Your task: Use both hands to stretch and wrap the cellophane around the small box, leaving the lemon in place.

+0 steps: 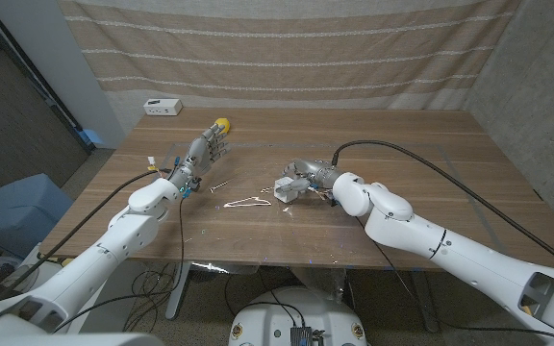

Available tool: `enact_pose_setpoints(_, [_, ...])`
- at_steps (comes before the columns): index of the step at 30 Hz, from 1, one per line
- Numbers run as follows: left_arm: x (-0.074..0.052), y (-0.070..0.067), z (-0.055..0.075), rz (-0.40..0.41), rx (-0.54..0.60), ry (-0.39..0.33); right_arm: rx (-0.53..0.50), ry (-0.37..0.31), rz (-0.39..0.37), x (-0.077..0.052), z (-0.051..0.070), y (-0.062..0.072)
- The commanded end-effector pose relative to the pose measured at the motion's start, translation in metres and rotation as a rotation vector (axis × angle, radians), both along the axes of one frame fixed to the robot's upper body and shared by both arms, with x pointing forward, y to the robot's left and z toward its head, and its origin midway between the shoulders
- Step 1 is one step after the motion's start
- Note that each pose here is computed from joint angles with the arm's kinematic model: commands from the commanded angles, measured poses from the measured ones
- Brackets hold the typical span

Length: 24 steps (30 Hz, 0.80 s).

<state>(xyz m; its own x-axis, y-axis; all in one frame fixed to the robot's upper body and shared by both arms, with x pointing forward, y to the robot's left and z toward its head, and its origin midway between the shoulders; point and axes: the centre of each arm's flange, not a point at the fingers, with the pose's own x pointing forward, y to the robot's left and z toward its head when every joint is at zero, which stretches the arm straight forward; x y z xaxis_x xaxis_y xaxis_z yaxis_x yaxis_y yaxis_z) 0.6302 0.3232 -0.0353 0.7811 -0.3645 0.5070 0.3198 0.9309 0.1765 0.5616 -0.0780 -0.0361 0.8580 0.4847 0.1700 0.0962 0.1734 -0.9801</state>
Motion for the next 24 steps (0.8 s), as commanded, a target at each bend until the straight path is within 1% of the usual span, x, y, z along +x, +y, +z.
enact_pose_setpoints(1, [0.004, -0.001, 0.001, -0.006, 0.007, 0.002, 0.018, -0.026, -0.009, -0.005, 0.009, -0.01])
enact_pose_setpoints(3, [0.004, -0.001, 0.001, 0.001, 0.022, -0.002, 0.023, -0.02, -0.009, -0.004, 0.01, -0.013])
enact_pose_setpoints(6, [0.003, -0.001, 0.003, 0.009, 0.052, -0.012, 0.058, -0.016, 0.002, -0.004, 0.011, -0.018])
enact_pose_setpoints(8, [0.003, 0.0, 0.005, 0.025, 0.073, -0.032, 0.109, -0.015, 0.018, -0.005, 0.012, -0.023])
enact_pose_setpoints(9, [0.002, 0.0, 0.006, 0.038, 0.088, -0.045, 0.123, -0.024, 0.014, -0.006, 0.012, -0.025])
enact_pose_setpoints(11, [0.0, 0.001, 0.008, 0.07, 0.113, -0.071, 0.14, -0.059, -0.009, -0.009, 0.013, -0.028])
enact_pose_setpoints(14, [-0.003, 0.004, 0.009, 0.11, 0.128, -0.124, 0.168, -0.081, -0.049, -0.012, 0.013, -0.033])
enact_pose_setpoints(17, [-0.006, 0.009, 0.007, 0.14, 0.129, -0.17, 0.212, -0.084, -0.068, -0.015, 0.014, -0.039])
enact_pose_setpoints(20, [-0.012, 0.014, 0.005, 0.198, 0.161, -0.22, 0.223, -0.119, -0.119, -0.02, 0.014, -0.042])
enact_pose_setpoints(24, [-0.023, 0.02, 0.005, 0.312, 0.252, -0.305, 0.254, -0.161, -0.195, -0.026, 0.012, -0.048])
